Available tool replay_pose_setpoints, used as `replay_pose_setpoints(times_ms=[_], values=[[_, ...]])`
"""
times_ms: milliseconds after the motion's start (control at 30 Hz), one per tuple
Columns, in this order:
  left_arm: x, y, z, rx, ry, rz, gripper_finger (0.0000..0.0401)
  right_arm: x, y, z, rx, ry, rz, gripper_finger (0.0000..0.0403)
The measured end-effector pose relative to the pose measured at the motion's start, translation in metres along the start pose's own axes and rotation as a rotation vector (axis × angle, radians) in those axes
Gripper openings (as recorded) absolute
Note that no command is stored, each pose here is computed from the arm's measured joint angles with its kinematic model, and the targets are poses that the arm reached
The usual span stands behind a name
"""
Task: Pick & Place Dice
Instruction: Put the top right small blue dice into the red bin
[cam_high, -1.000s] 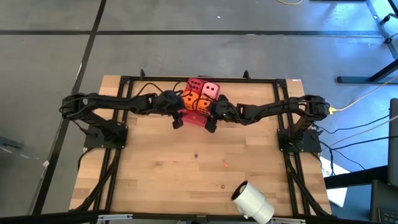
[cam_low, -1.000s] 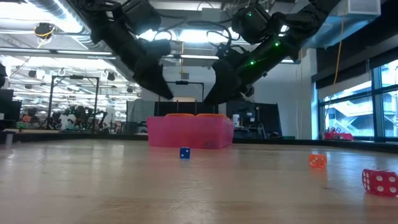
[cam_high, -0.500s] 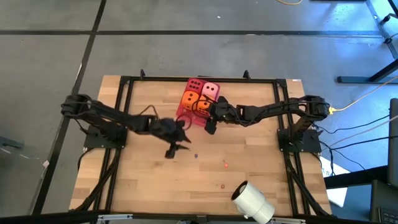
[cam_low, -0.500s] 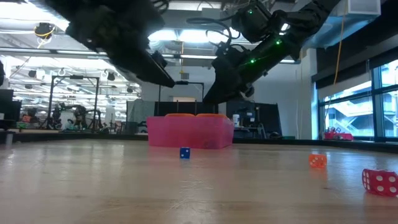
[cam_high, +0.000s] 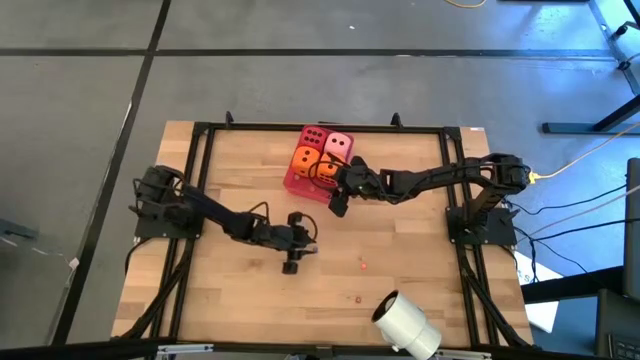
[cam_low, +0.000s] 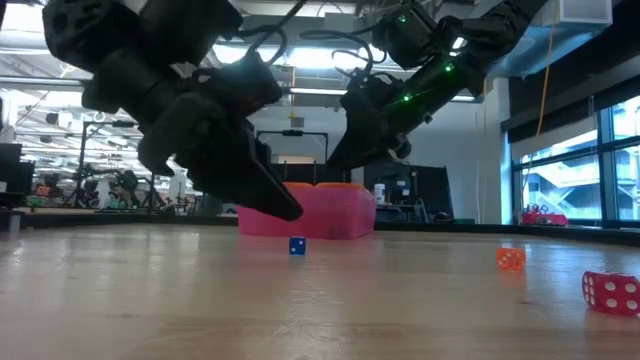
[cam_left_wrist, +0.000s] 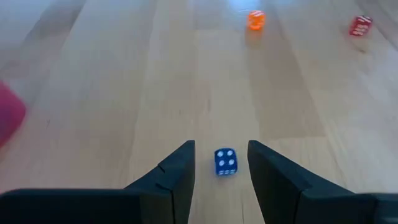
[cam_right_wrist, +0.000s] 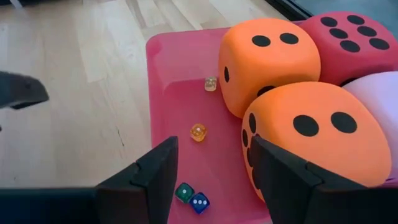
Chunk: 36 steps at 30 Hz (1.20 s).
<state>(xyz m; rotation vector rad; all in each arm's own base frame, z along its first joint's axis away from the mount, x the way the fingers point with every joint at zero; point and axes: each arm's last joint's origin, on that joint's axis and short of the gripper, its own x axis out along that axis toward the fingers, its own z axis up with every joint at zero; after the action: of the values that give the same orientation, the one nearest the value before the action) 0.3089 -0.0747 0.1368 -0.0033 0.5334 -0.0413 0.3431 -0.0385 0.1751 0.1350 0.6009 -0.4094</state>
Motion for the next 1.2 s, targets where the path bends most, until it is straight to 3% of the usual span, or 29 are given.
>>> replay_pose_setpoints(times_ms=[100,633,1033,1200], values=[[0.003,0.0,-0.001,-0.045,-0.009,0.005,0.0143,0.0,0.0,0.0,-0.001,0.003,-0.001,0.0201],[0.02,-0.009,-0.022,-0.056,0.027,0.015,0.014,0.0,0.0,-0.001,-0.002,0.007,-0.004,0.0201],[0.018,-0.008,-0.02,-0.023,0.032,0.026,0.006,0.0,0.0,-0.001,-0.002,0.007,-0.004,0.02],[0.012,-0.005,-0.013,0.018,0.014,0.085,0.0037,0.0,0.0,-0.001,-0.003,0.009,-0.005,0.02]])
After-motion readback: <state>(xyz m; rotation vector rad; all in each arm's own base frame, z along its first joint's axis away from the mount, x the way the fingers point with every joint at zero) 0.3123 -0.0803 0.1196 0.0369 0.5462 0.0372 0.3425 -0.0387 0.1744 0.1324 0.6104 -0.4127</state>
